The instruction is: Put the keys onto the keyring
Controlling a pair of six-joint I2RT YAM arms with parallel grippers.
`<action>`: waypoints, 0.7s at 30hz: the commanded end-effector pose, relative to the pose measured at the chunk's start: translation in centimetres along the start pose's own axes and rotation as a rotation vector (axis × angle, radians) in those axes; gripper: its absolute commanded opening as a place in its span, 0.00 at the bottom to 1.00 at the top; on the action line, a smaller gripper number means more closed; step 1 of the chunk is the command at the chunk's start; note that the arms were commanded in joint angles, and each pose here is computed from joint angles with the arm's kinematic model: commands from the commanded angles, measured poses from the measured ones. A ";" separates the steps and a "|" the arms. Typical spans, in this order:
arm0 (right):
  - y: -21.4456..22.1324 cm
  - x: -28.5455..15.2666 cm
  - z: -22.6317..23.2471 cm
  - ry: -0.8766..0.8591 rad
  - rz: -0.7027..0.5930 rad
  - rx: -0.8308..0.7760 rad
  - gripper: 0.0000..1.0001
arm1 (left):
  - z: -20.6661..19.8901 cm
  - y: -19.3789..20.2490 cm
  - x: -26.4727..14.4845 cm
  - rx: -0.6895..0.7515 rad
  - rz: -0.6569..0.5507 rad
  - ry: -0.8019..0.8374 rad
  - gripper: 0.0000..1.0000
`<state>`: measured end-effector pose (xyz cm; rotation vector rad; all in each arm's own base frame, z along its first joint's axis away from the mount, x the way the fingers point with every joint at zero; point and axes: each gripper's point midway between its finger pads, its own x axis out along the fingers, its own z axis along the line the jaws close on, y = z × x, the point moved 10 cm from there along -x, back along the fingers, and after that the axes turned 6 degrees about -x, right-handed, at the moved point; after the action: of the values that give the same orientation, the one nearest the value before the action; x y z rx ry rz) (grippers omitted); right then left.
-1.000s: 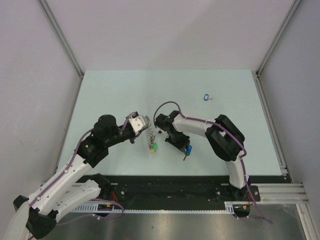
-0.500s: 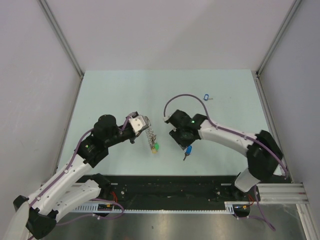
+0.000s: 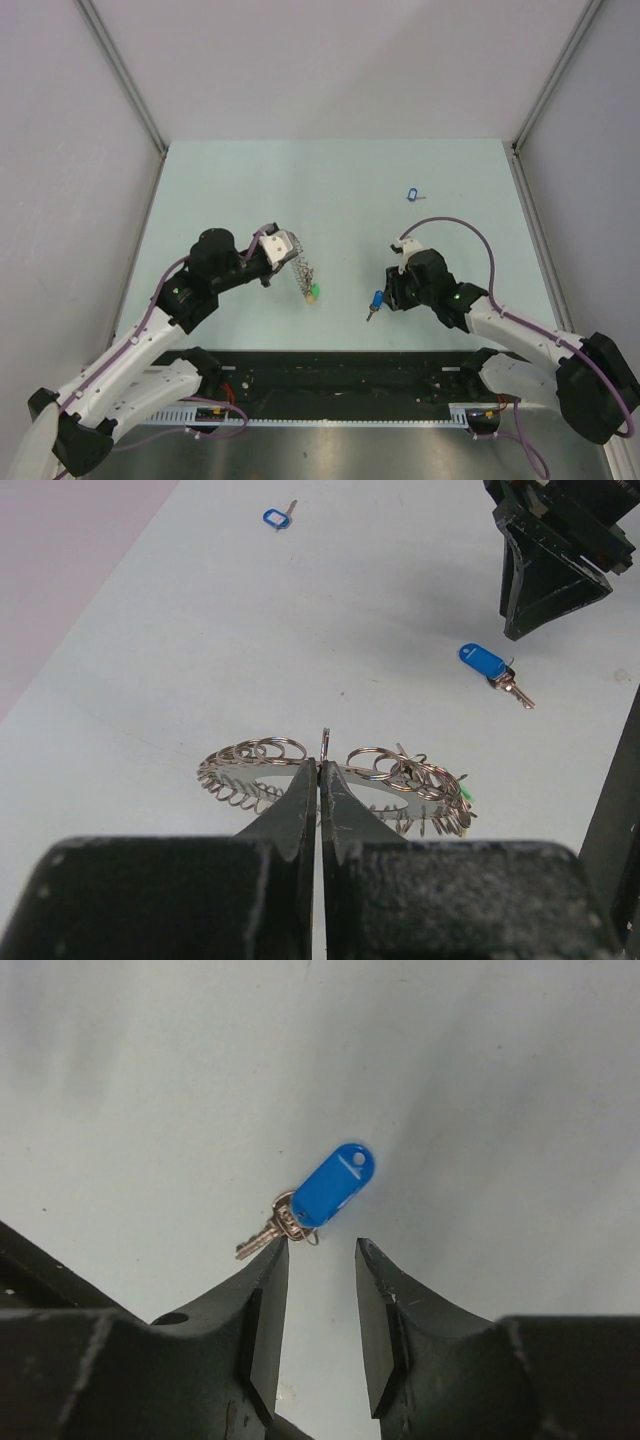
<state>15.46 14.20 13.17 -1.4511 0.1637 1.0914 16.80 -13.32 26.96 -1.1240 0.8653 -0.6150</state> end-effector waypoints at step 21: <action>2.6 2.4 -0.6 -0.115 -0.024 0.061 0.29 | 0.5 -0.7 0.7 0.021 -0.050 -0.004 0.00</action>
<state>14.81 14.08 9.70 -1.3393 0.1302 1.1435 17.16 -13.58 26.38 -1.1185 0.8872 -0.5967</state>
